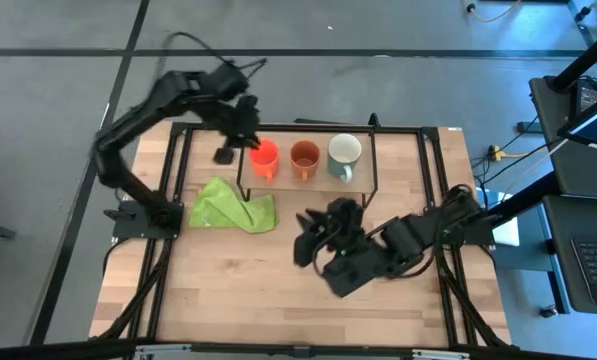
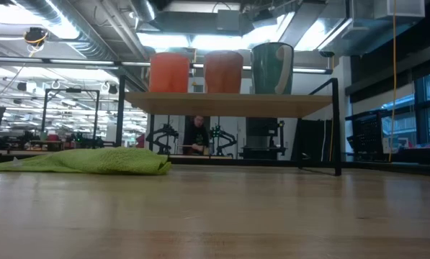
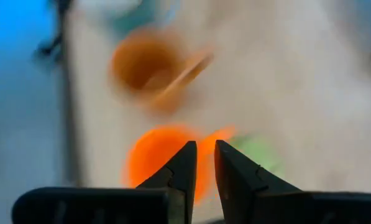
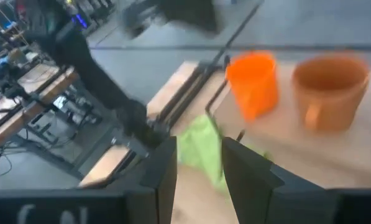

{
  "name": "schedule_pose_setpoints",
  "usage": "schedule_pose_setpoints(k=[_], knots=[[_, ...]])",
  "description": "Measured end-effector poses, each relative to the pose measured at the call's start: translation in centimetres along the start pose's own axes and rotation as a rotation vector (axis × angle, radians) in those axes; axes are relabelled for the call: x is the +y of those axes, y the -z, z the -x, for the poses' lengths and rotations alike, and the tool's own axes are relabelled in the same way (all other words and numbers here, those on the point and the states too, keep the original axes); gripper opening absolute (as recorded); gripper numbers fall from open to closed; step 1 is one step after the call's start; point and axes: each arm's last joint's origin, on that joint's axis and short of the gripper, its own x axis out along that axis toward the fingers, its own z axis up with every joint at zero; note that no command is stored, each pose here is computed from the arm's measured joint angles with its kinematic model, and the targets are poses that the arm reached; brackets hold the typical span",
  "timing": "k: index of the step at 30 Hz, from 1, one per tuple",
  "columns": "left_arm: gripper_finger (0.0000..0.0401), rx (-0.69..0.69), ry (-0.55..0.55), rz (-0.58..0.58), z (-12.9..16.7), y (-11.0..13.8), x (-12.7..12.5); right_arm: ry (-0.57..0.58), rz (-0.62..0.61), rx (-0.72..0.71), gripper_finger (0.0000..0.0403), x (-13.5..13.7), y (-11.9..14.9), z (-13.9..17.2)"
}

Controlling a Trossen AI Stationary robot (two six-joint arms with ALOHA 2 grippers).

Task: Stack small to large cups/mugs on shelf
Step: Return to Home Position

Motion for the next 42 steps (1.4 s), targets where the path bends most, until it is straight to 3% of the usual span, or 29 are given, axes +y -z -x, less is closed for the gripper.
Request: schedule_pose_setpoints(k=[4, 7, 10, 13, 15, 19, 25, 28, 31, 35, 42], knots=[[0.0051, -0.335, 0.219, -0.027, 4.7, -0.1, -3.4, -0.026, 0.072, -0.064, 0.0128, -0.5, -2.7, 1.5], [0.0051, -0.558, 0.386, -0.124, 7.4, 0.1, -6.1, -0.069, 0.225, -0.100, 0.0128, -0.5, -4.3, 3.1], [0.0050, -0.655, 0.500, -0.154, 9.0, 1.4, -8.6, -0.096, 0.338, -0.141, 0.0128, -0.8, -5.8, 4.7], [0.0050, -0.671, 0.524, -0.103, 9.2, 3.6, -10.5, -0.105, 0.396, -0.153, 0.0127, -1.5, -6.9, 6.0], [0.0050, -0.680, 0.501, -0.033, 8.7, 5.2, -11.4, -0.106, 0.421, -0.153, 0.0124, -2.0, -7.6, 6.6], [0.0050, -0.763, 0.339, 0.161, 6.9, 8.7, -12.9, -0.112, 0.438, -0.134, 0.0120, -2.7, -8.2, 7.1], [0.0050, -1.144, 0.184, 0.357, 6.1, 14.4, -16.3, -0.176, 0.441, -0.057, 0.0119, -2.1, -6.9, 5.5], [0.0050, -1.273, 0.157, 0.425, 5.8, 17.0, -17.8, -0.285, 0.457, -0.035, 0.0119, -0.8, -5.9, 4.1], [0.0050, -1.374, 0.096, 0.458, 6.0, 19.0, -19.0, -0.488, 0.474, -0.042, 0.0119, 0.7, -5.6, 2.5], [0.0050, -1.415, 0.057, 0.468, 6.3, 19.7, -19.4, -0.720, 0.487, -0.095, 0.0119, 0.9, -6.3, 0.7], [0.0050, -1.420, 0.051, 0.455, 6.6, 19.6, -19.5, -0.782, 0.433, -0.143, 0.0119, -4.7, -7.5, 1.7]])
